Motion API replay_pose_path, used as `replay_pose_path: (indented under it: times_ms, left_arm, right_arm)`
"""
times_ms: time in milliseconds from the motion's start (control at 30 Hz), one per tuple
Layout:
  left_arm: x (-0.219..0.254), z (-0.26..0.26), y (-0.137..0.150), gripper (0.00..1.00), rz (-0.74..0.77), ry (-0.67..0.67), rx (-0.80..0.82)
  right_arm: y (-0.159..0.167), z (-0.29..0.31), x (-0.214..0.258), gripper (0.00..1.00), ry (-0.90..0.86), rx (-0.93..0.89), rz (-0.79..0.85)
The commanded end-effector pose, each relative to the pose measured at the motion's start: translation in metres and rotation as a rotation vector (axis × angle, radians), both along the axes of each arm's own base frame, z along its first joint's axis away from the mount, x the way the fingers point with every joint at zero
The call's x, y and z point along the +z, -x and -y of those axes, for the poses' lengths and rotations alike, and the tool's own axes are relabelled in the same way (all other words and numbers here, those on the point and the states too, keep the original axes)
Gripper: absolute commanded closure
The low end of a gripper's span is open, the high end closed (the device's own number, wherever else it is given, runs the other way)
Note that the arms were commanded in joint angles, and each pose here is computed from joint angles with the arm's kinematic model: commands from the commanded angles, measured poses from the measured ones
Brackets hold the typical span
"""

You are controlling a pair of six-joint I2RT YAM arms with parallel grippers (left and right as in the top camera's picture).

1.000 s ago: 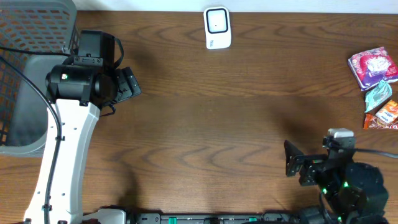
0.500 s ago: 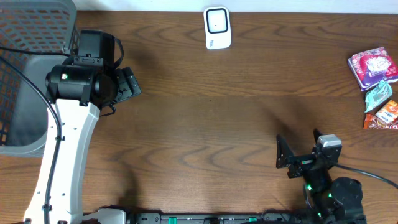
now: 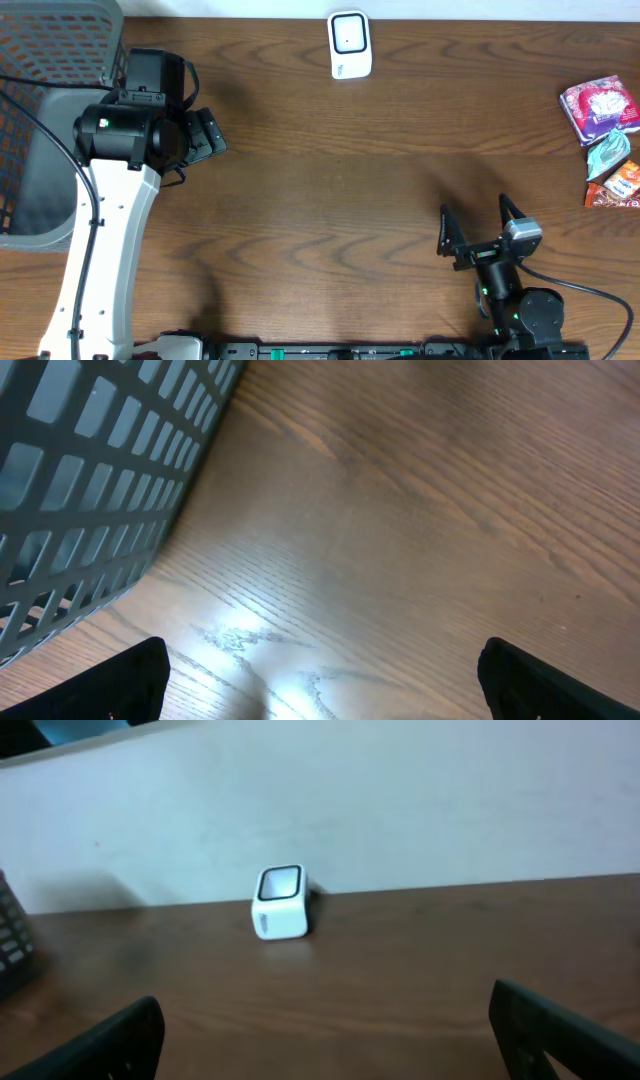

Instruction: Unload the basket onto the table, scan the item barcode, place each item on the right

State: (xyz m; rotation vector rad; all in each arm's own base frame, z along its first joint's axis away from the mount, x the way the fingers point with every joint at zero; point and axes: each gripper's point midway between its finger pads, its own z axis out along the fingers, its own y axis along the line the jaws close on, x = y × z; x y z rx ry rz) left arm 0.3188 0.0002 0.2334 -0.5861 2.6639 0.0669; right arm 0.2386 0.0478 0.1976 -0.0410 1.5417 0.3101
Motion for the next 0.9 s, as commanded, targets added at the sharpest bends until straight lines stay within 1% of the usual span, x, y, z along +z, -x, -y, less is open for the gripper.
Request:
replay_pose_path:
  times_ms: [0, 167, 333, 467, 867]
  left_arm:
    - [0.0, -0.001, 0.0, 0.02, -0.001, -0.002, 0.011]
    - [0.0, -0.001, 0.0, 0.02, -0.001, -0.002, 0.011]
    - [0.0, -0.001, 0.0, 0.02, -0.001, -0.002, 0.011]
    - [0.0, -0.001, 0.0, 0.02, -0.001, -0.002, 0.011]
    - [0.0, -0.001, 0.0, 0.02, -0.001, -0.002, 0.011]
  right_arm:
    - [-0.003, 0.007, -0.008, 0.01, 0.008, -0.027, 0.0]
    - [-0.006, 0.019, -0.023, 0.01, 0.009, -0.078, -0.039]
    - [-0.008, 0.033, -0.025, 0.01, 0.02, -0.141, -0.044]
    - [-0.007, 0.043, -0.042, 0.01, 0.024, -0.191, -0.112]
    - [-0.007, 0.047, -0.042, 0.01, 0.046, -0.207, -0.11]
